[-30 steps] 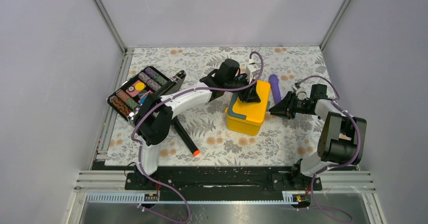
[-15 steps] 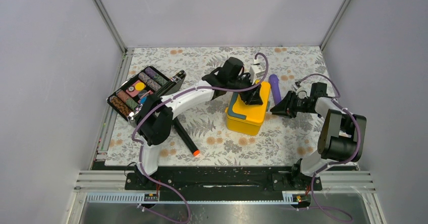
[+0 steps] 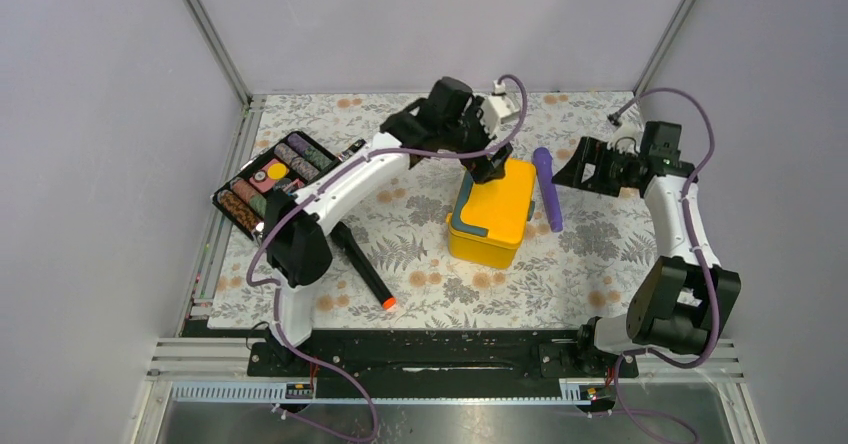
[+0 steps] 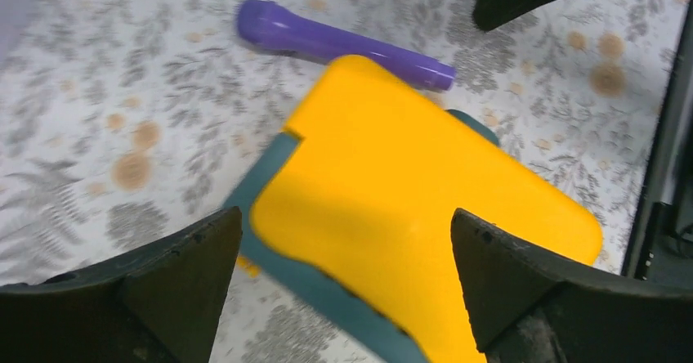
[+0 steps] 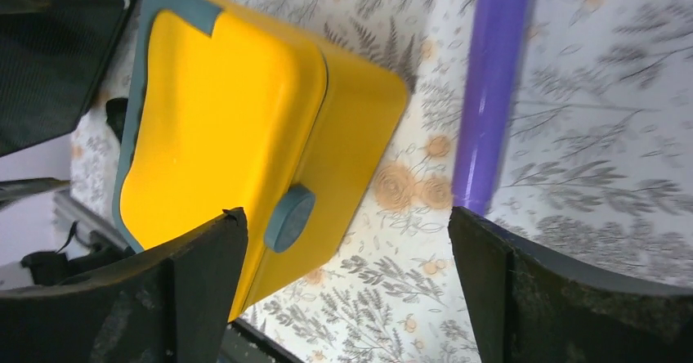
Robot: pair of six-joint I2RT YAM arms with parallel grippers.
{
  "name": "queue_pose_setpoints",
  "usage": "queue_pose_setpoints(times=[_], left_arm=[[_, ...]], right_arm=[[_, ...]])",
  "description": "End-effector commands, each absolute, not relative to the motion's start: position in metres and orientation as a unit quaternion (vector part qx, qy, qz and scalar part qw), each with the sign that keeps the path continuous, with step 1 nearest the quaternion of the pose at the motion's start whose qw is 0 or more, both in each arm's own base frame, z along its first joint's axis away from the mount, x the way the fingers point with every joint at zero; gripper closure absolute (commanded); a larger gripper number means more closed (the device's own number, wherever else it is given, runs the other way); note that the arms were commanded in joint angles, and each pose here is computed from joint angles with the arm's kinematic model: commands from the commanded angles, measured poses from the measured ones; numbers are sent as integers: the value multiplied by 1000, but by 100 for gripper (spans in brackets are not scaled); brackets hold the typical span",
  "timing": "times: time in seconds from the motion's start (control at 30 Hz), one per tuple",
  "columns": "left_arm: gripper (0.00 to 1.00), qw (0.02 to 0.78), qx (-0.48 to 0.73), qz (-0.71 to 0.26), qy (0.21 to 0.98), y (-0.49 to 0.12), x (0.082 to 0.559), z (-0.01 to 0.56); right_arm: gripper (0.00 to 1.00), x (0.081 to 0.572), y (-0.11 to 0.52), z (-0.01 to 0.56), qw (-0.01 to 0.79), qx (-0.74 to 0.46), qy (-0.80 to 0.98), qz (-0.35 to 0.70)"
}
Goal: Organize the medicine kit
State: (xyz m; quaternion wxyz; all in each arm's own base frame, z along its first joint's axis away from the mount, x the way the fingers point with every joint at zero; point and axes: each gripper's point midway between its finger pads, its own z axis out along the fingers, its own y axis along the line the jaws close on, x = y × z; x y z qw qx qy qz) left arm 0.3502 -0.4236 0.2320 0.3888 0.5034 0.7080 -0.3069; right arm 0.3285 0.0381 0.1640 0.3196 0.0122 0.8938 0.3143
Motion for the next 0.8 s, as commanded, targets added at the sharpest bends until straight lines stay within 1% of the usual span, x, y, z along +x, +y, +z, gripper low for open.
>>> queue_pose_setpoints(times=[0.0, 0.07, 0.17, 0.23, 0.3, 0.37, 0.57, 0.77], left_arm=[[1, 451, 472, -234, 720, -368, 364, 312], [1, 448, 436, -228, 746, -344, 365, 319], [1, 436, 376, -246, 780, -307, 361, 324], [1, 436, 333, -258, 795, -283, 359, 326], [1, 446, 298, -264, 802, -261, 356, 329], [1, 465, 276, -249, 803, -242, 360, 327], [1, 519, 226, -193, 802, -194, 372, 329], [1, 520, 226, -165, 807, -182, 368, 320]], right_arm=[[1, 337, 13, 196, 341, -5, 912, 228], [1, 341, 1, 212, 357, -8, 914, 192], [1, 347, -23, 228, 375, 34, 921, 103], [0, 347, -35, 235, 381, 63, 922, 43], [1, 343, -40, 240, 384, 72, 920, 11], [1, 337, -37, 244, 389, 70, 918, 8], [0, 328, -18, 258, 429, 52, 900, 47], [0, 330, -7, 253, 419, 62, 902, 81]])
